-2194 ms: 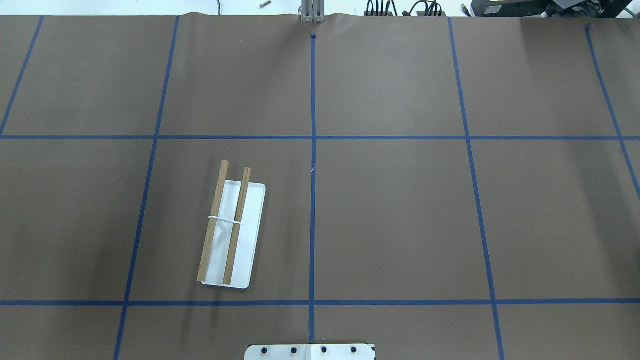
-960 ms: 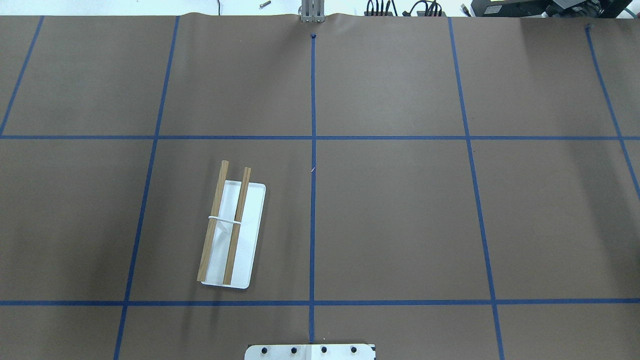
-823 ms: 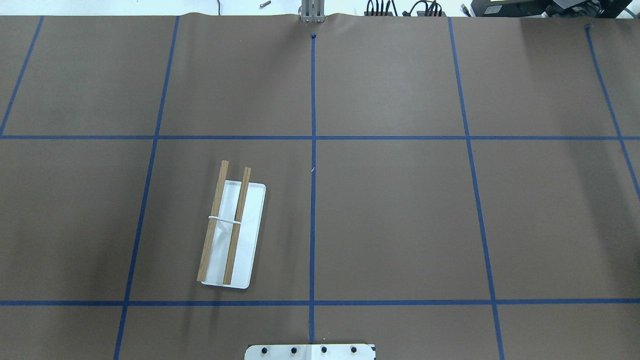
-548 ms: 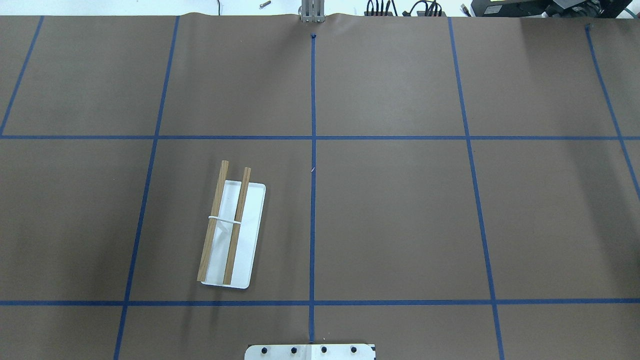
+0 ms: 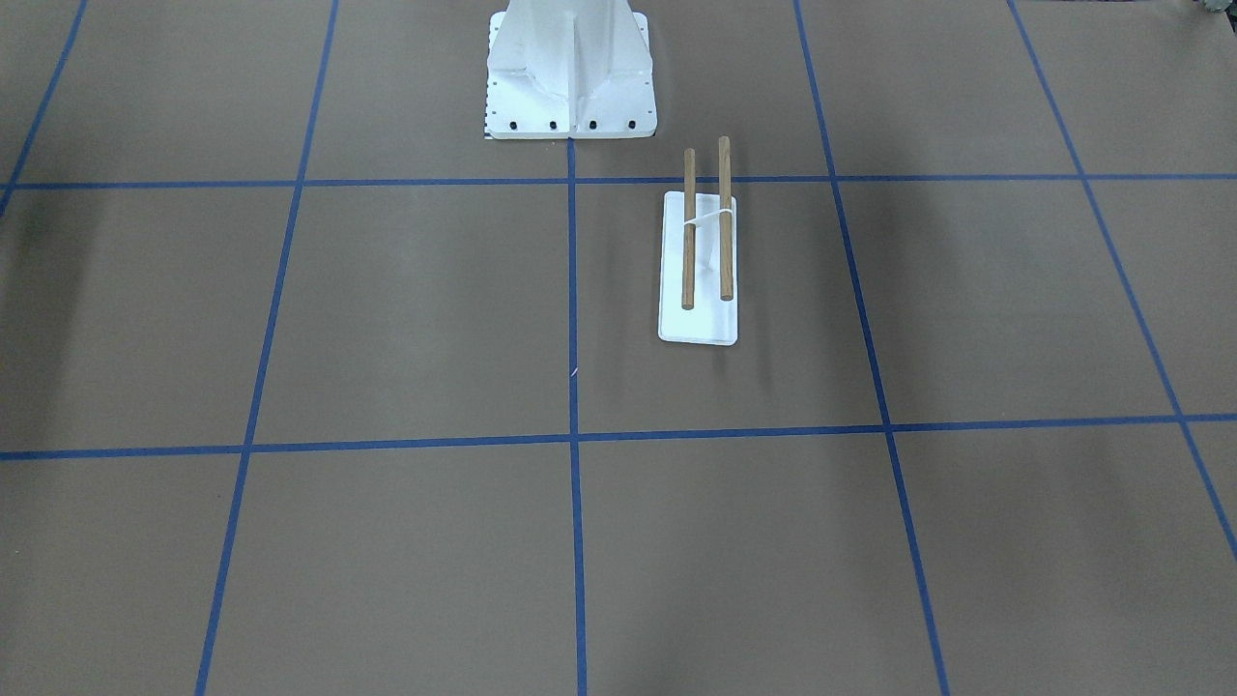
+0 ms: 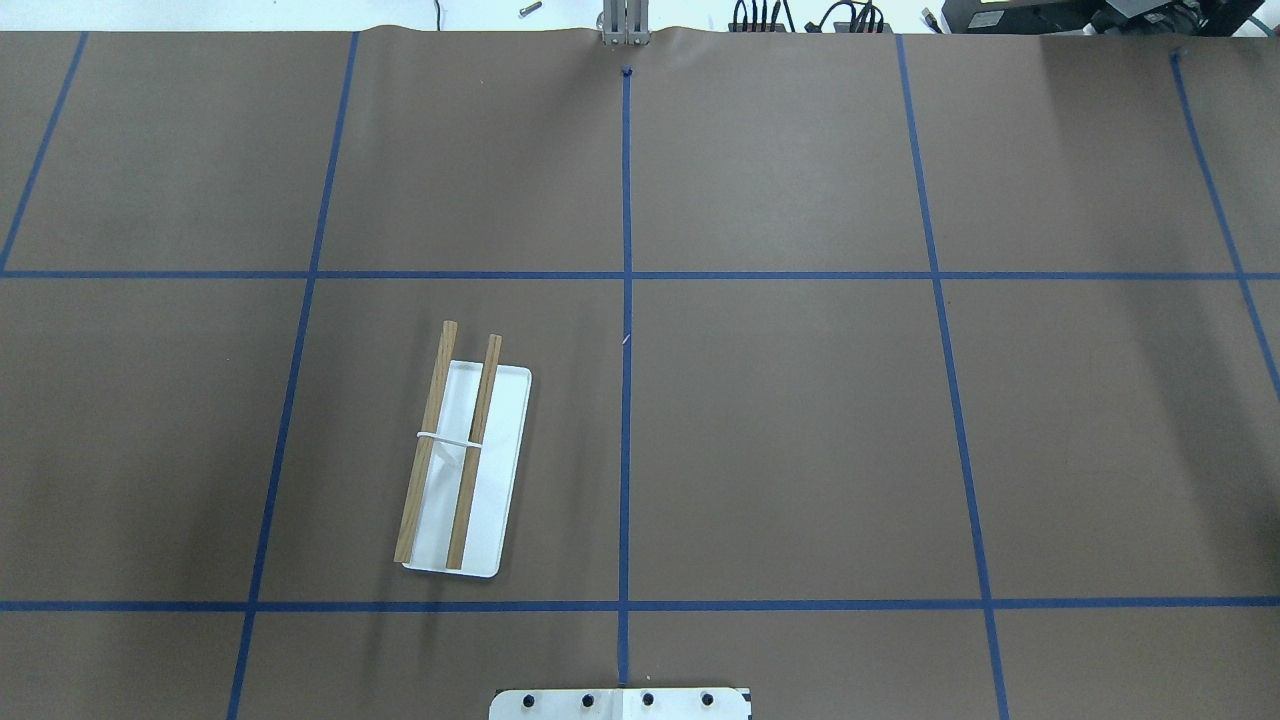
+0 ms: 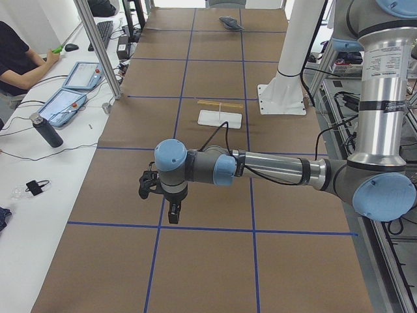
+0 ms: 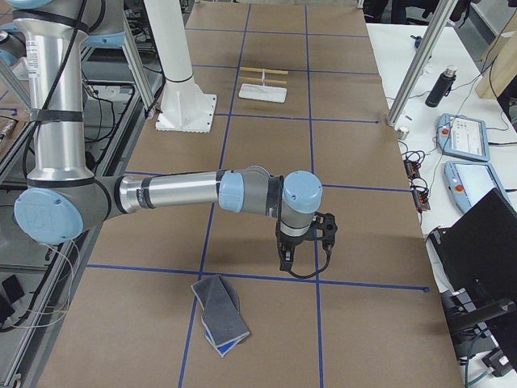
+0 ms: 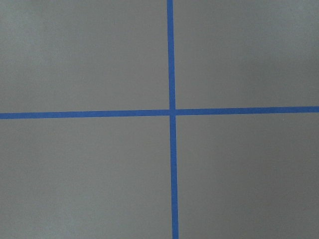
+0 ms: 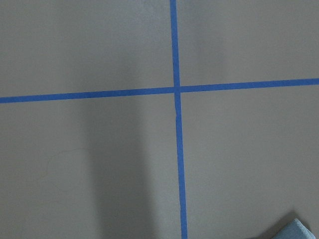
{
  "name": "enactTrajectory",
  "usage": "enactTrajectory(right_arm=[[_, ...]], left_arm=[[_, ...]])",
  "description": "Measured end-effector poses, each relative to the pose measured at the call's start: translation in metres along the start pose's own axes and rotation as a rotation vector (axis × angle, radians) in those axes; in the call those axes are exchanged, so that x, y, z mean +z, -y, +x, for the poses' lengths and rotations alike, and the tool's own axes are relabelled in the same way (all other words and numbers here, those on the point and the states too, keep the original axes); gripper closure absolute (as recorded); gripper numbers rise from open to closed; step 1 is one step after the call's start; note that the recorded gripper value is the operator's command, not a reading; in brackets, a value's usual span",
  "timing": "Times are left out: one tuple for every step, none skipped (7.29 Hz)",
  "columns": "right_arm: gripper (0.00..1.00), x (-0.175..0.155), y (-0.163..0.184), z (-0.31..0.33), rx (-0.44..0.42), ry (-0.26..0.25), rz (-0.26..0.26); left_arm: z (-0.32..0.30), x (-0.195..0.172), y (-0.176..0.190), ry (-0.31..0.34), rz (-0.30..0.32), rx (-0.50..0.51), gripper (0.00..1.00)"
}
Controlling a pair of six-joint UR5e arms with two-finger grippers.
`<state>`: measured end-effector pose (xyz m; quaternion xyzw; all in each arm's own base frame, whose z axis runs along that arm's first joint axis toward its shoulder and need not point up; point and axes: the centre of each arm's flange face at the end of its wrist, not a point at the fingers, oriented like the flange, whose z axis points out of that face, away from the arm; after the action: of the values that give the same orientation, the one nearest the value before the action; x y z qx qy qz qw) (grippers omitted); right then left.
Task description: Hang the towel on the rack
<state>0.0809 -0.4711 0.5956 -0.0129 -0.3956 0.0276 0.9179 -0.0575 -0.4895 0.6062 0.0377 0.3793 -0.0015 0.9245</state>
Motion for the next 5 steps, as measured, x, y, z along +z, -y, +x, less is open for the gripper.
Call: enactTrajectory(right_arm=[[0.0, 0.003, -0.003, 0.002, 0.004, -0.001, -0.005], [0.0, 0.007, -0.008, 0.007, 0.011, -0.002, -0.014], [0.0, 0.011, -0.014, 0.012, 0.014, -0.003, -0.022], [0.0, 0.017, -0.023, 0.018, 0.016, -0.005, -0.031], [0.0, 0.028, -0.036, 0.03, 0.023, -0.008, -0.043]], left_arm=[[0.0, 0.001, 0.0, 0.001, -0.001, 0.003, 0.01], [-0.003, 0.004, -0.001, 0.002, -0.007, 0.0, 0.01], [-0.005, 0.006, -0.002, 0.003, -0.01, -0.002, 0.01], [-0.005, 0.007, -0.002, 0.003, -0.007, 0.002, 0.01], [-0.005, 0.007, -0.002, 0.002, 0.0, 0.009, 0.01]])
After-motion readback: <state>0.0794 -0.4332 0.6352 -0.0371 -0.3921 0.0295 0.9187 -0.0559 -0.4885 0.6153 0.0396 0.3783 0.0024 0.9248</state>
